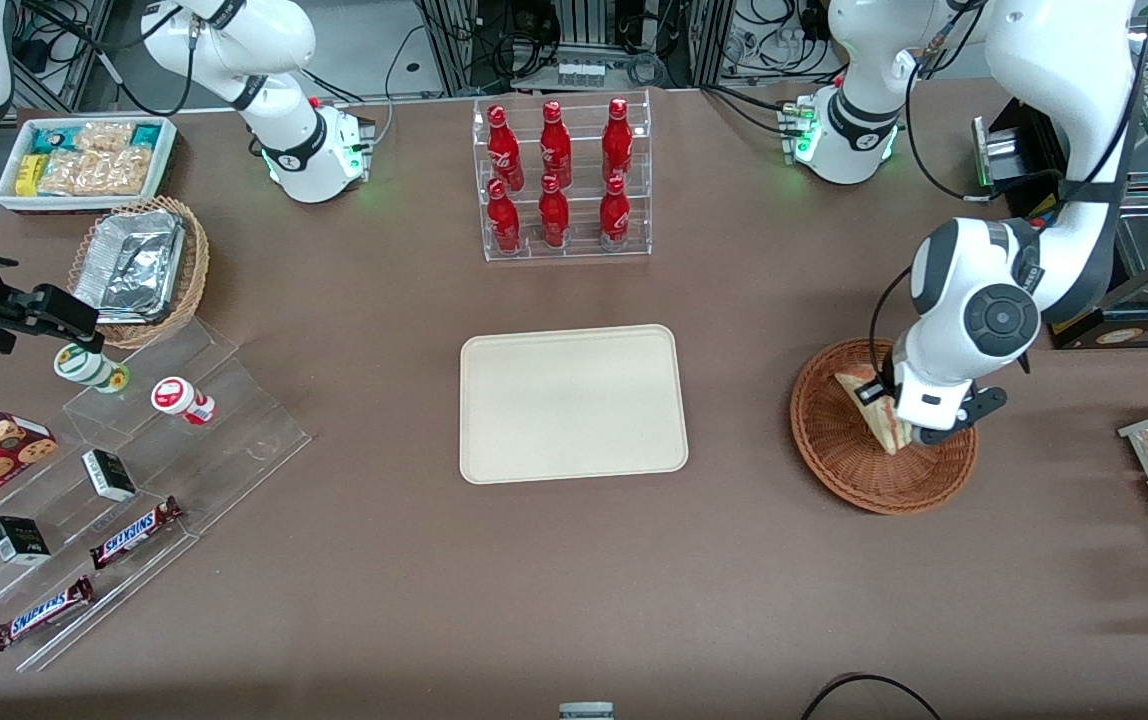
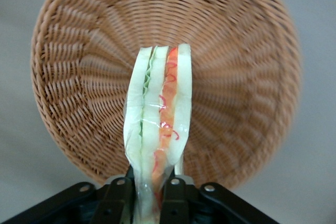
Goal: Place sandwich from basket to tray
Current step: 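Lift the sandwich and carry it with the left gripper toward the tray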
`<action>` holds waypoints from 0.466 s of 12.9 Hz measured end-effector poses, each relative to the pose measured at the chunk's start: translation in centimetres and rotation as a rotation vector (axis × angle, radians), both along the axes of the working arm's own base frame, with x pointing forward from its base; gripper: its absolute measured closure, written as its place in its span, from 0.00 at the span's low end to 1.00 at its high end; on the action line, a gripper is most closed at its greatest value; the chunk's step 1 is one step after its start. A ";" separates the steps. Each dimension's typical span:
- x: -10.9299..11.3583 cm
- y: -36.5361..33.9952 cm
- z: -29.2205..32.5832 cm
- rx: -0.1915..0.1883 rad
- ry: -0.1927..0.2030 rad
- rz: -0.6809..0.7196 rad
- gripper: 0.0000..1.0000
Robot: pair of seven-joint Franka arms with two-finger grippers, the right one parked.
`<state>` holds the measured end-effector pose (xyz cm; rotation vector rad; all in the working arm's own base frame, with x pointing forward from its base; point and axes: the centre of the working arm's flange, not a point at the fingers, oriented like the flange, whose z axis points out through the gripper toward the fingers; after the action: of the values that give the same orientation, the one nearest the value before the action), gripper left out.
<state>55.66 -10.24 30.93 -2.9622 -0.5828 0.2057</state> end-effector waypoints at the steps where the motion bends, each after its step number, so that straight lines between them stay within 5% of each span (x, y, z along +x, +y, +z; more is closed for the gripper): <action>1: 0.0 -1.3 0.8 -0.008 0.015 -0.079 0.85; 6: -2.0 -10.7 2.0 -0.063 0.030 -0.308 0.85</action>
<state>53.71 -20.95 32.93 -3.0502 -0.1132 0.2416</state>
